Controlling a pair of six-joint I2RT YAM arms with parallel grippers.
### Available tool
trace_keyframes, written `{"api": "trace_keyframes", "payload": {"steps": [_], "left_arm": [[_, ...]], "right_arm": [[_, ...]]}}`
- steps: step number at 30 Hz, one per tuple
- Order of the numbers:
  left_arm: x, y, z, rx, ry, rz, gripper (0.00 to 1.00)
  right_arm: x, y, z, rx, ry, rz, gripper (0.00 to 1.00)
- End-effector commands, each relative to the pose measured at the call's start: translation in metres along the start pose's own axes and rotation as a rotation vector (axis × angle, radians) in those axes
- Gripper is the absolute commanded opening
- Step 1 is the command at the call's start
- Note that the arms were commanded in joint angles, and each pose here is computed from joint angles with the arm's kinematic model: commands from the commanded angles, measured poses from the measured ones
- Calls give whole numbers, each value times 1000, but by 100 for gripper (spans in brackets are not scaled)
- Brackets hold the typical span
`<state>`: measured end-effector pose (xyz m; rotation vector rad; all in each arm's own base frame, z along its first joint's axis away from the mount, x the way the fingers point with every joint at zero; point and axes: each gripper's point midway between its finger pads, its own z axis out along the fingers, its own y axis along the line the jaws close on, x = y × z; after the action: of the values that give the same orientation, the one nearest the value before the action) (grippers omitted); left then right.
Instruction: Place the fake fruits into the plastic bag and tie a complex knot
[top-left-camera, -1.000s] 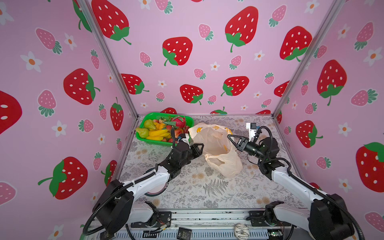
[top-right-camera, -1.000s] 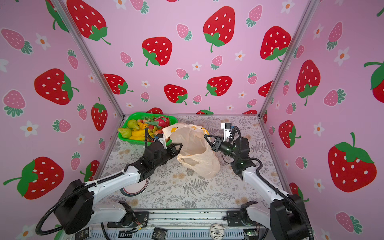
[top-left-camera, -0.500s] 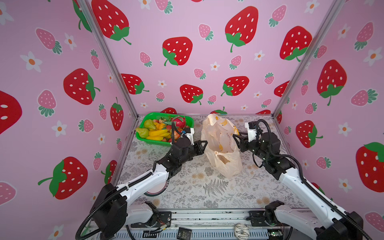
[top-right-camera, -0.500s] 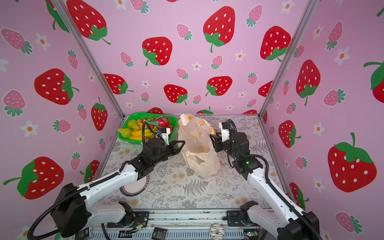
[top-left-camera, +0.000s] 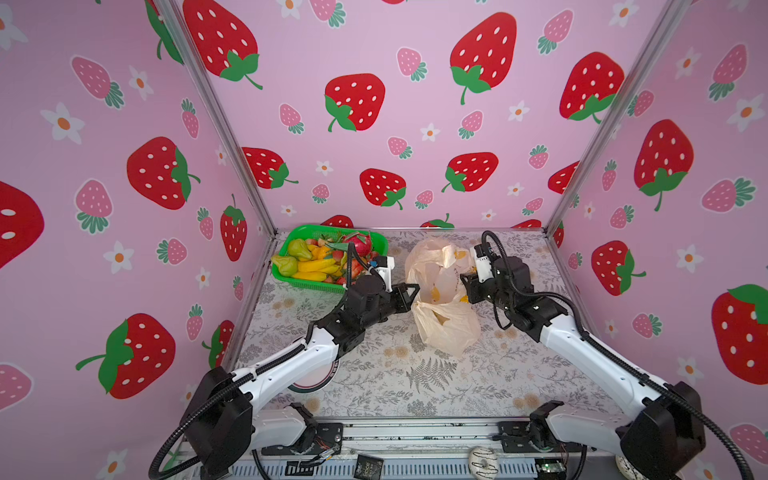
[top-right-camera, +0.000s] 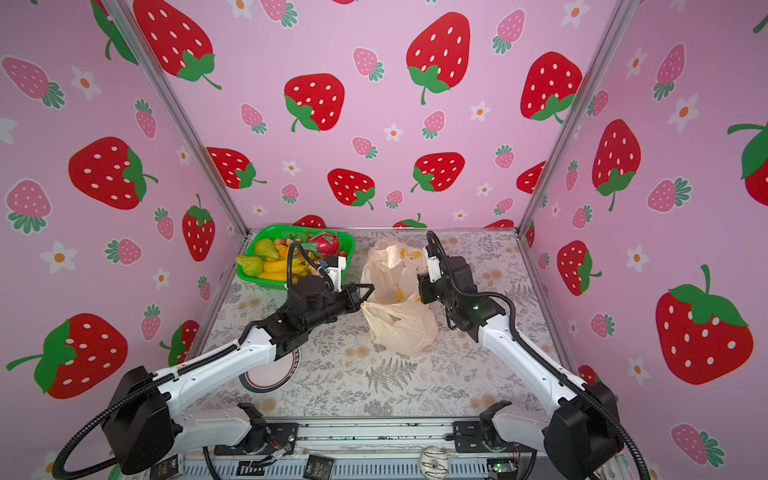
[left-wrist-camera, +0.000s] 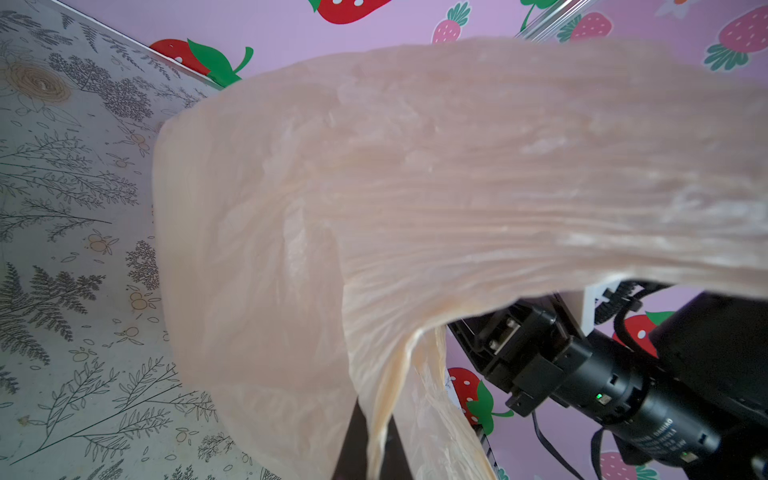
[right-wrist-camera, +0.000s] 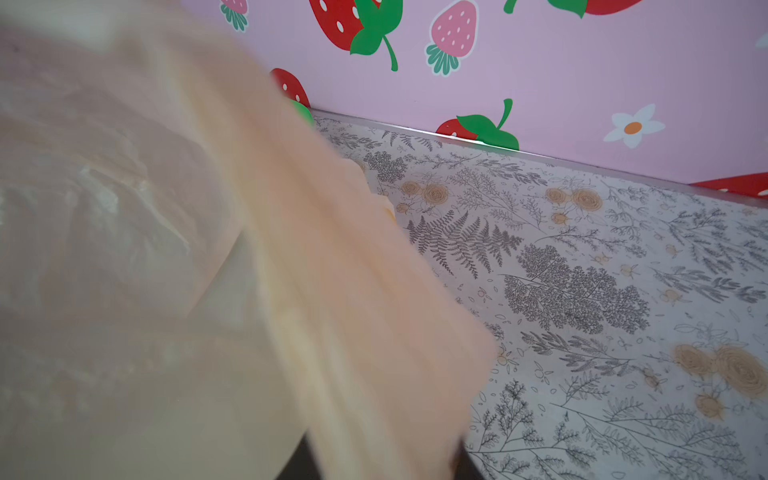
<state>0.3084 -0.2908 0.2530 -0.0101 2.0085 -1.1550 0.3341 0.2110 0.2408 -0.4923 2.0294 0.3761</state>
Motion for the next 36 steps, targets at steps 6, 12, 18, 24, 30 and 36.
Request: {"api": "trace_keyframes", "payload": {"steps": [6, 12, 18, 24, 30, 36], "left_arm": [[-6, 74, -32, -338, -94, 73, 0], [-2, 96, -31, -364, -68, 113, 11], [-5, 76, -30, -343, -66, 380, 46], [-1, 47, -28, -312, -84, 702, 66], [18, 31, -23, -288, -47, 871, 70], [39, 6, -37, -230, -67, 959, 79]], "right_arm": [[-27, -53, -45, 66, -5, 69, 8], [-42, 2, -50, -321, -65, 131, 6], [-38, 22, -40, -467, -51, 235, 3], [-26, 22, -24, -454, 46, 324, 1], [-20, 26, -18, -462, 74, 424, 1], [-17, 24, -11, -412, 53, 484, 1]]}}
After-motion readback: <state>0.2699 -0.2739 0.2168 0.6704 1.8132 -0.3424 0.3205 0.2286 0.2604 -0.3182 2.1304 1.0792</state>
